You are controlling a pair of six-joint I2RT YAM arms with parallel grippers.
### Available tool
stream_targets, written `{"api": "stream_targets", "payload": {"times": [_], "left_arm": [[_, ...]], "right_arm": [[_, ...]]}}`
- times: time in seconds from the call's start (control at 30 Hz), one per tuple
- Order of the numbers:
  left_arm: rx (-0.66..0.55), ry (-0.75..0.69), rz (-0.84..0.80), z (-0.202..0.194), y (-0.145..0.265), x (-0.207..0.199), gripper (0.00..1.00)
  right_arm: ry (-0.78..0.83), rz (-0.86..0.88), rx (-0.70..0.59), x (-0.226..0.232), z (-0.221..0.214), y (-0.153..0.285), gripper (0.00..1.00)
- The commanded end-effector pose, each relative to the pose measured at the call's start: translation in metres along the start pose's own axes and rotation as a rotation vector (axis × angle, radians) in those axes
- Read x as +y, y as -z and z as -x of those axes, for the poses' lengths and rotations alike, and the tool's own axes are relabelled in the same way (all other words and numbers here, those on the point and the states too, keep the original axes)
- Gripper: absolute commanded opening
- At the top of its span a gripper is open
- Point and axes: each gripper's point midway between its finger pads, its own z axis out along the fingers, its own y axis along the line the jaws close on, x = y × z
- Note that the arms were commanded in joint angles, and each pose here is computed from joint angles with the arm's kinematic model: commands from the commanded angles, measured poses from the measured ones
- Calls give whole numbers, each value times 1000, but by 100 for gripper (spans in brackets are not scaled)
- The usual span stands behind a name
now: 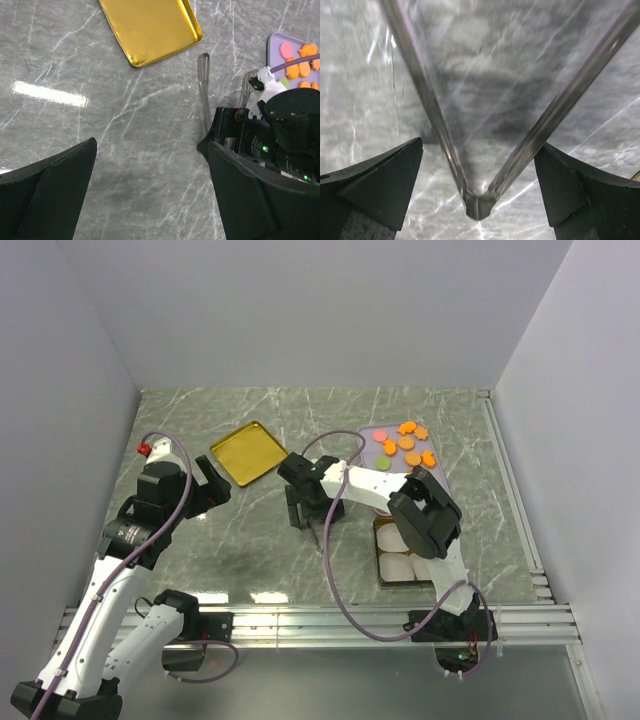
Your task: Pack the cookies
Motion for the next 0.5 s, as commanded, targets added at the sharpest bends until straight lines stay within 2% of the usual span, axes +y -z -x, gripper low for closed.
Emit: {"api": "stream_targets", "payload": {"times": [0.0,0.23,0.47], "left_arm": [[-27,14,-15,6,0,-3,99],[-21,10,-21,5,-1,-4,99],[-15,8,-27,4,-1,-6,99]], "right_arm": [[-41,-73,-43,-6,14,5,97],[-91,-110,-37,-9,13,2,90],[-168,-77,10,-3,-5,-14,75]]}}
